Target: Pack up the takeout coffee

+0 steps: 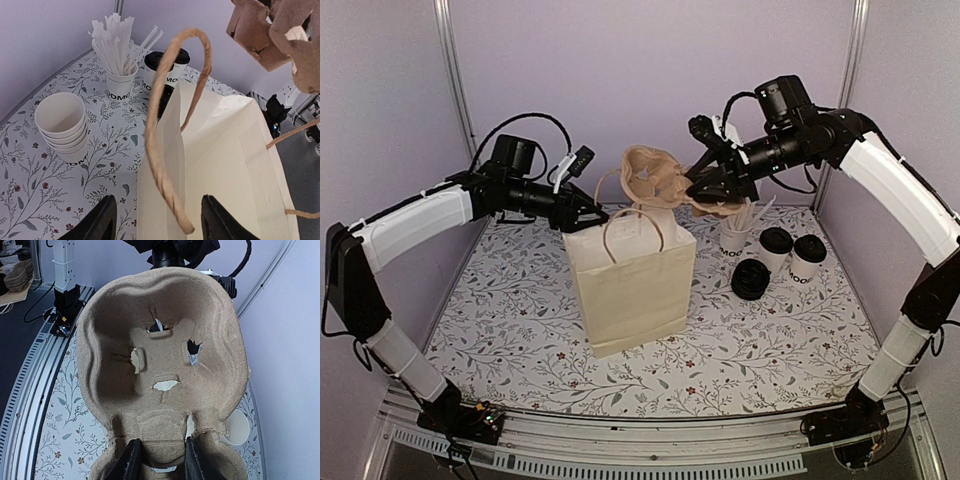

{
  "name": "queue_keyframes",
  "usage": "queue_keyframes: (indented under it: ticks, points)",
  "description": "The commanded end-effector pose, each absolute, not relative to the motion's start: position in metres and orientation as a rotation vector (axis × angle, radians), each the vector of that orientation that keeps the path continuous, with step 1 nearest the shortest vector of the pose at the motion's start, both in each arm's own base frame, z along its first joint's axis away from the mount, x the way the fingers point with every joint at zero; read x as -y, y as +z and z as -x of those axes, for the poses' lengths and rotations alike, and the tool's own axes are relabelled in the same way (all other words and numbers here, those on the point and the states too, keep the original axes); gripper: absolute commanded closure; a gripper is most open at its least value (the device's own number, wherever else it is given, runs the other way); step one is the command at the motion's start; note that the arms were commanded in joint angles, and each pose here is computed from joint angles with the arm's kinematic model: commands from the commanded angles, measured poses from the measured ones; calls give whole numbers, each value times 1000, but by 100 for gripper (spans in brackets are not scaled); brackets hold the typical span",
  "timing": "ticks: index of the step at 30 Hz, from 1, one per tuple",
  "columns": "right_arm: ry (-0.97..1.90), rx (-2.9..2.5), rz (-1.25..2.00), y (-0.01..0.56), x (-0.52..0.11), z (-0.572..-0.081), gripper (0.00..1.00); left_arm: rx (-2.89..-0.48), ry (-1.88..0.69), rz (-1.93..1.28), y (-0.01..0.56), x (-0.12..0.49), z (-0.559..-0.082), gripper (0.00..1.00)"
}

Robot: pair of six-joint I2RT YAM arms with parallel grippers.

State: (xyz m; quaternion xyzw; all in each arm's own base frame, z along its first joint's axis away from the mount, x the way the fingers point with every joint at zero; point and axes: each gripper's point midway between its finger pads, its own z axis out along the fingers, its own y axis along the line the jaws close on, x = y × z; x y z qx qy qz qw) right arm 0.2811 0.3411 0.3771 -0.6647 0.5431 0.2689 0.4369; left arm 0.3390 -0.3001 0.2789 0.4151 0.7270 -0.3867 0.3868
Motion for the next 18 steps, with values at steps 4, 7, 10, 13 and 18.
queue_keyframes:
  ticks: [4, 7, 10, 13, 18]
  points:
    - [738, -1310, 1665, 382, -360, -270, 71, -1884, -972, -1131, 268, 319, -334, 55]
    - [754, -1302, 1675, 382, -363, -264, 71, -1864, -1017, -1161, 269, 328, -328, 67]
    - [779, -1284, 1679, 386, -365, -257, 71, -1837, -1090, -1202, 271, 338, -317, 76]
    - [829, -1255, 1681, 392, -368, -247, 71, -1796, -1186, -1254, 275, 349, -301, 82]
    - [880, -1216, 1706, 396, -377, -229, 70, -1737, -1296, -1320, 283, 364, -280, 86]
